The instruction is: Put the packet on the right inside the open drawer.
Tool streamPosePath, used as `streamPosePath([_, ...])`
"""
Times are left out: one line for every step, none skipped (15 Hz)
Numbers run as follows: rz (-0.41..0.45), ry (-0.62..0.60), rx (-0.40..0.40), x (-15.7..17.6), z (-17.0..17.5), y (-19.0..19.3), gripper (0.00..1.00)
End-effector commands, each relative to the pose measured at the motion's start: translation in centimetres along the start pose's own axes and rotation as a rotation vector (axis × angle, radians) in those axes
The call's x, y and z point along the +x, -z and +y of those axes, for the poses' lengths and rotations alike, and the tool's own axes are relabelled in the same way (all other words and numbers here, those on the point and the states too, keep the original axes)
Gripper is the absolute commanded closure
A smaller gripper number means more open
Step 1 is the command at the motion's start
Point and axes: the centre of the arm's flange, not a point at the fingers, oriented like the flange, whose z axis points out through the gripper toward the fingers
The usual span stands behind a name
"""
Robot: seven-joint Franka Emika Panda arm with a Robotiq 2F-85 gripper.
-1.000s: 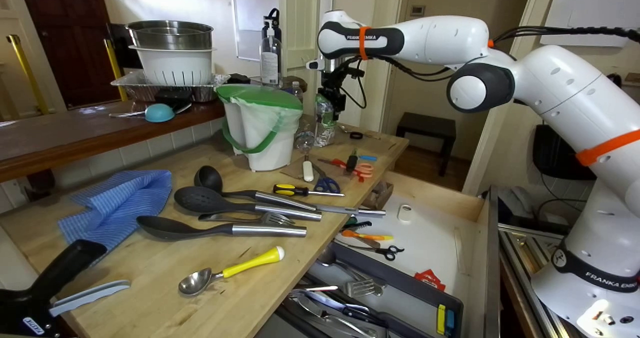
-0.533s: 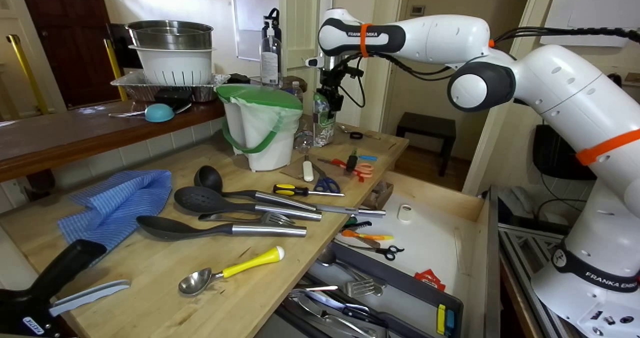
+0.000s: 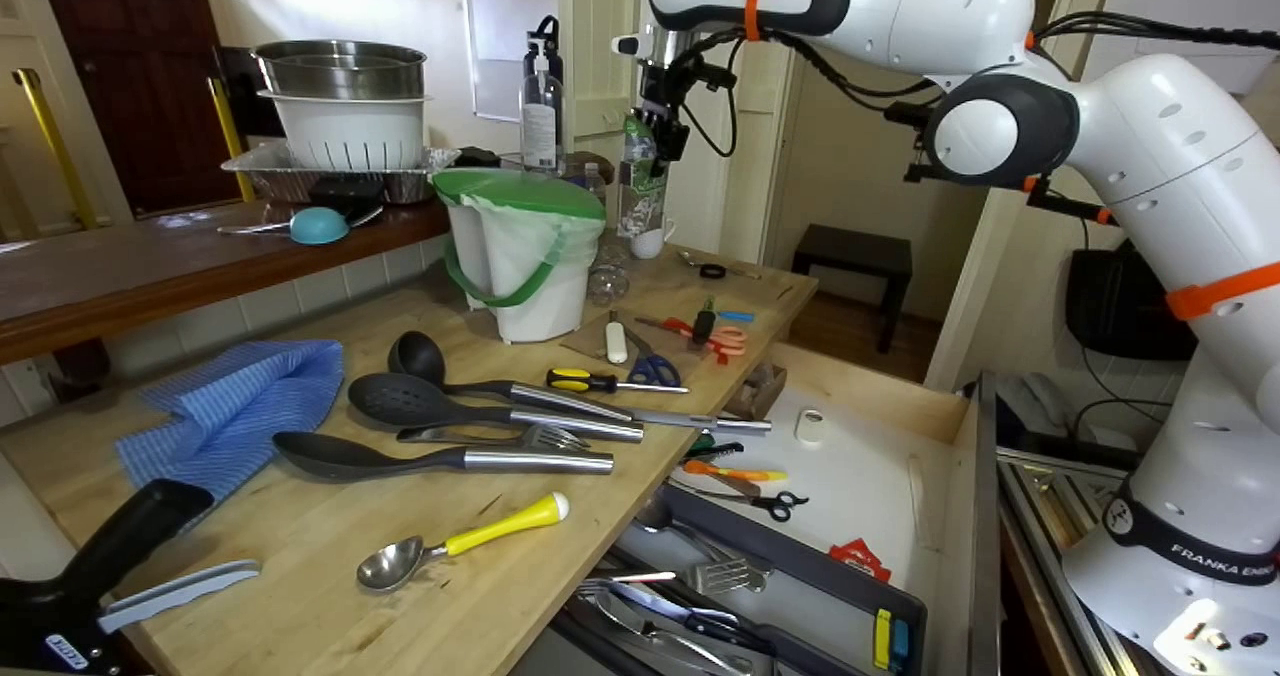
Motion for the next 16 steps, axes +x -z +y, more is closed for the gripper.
streamPosePath([-0.018, -0.035, -0.033, -0.5, -6.5, 6.7, 0.88])
streamPosePath([-0.012, -0.056, -0.041, -0.8, -7.6, 8.0, 0.88])
streamPosePath([-0.007, -0.084, -0.039, -1.1, -8.6, 9.1, 0.88])
streamPosePath([-0.001, -0.108, -0.025, -1.3, -9.6, 9.8, 0.88])
streamPosePath([0.007, -0.124, -0.008, -1.4, -10.5, 10.8, 0.88])
streamPosePath([0.019, -0.145, -0.001, -1.7, -11.3, 11.3, 0.88])
streamPosePath([0.035, -0.170, 0.001, -1.9, -12.0, 11.8, 0.88])
streamPosePath([0.063, -0.195, 0.010, -2.1, -12.6, 12.1, 0.88])
streamPosePath([0.079, -0.219, 0.019, -2.3, -13.3, 12.4, 0.88])
streamPosePath([0.094, -0.229, 0.034, -2.5, -14.0, 12.7, 0.88])
streamPosePath([0.073, -0.216, 0.034, -2.8, -14.7, 12.9, 0.88])
streamPosePath([0.039, -0.190, 0.028, -3.3, -15.4, 13.1, 0.88])
streamPosePath([0.025, -0.175, 0.031, -3.9, -16.1, 13.3, 0.88])
streamPosePath([0.023, -0.160, 0.046, -4.4, -16.8, 13.5, 0.88])
streamPosePath([0.014, -0.141, 0.079, -5.1, -17.5, 13.4, 0.88])
streamPosePath([0.000, -0.111, 0.149, -5.7, -18.2, 12.9, 0.88])
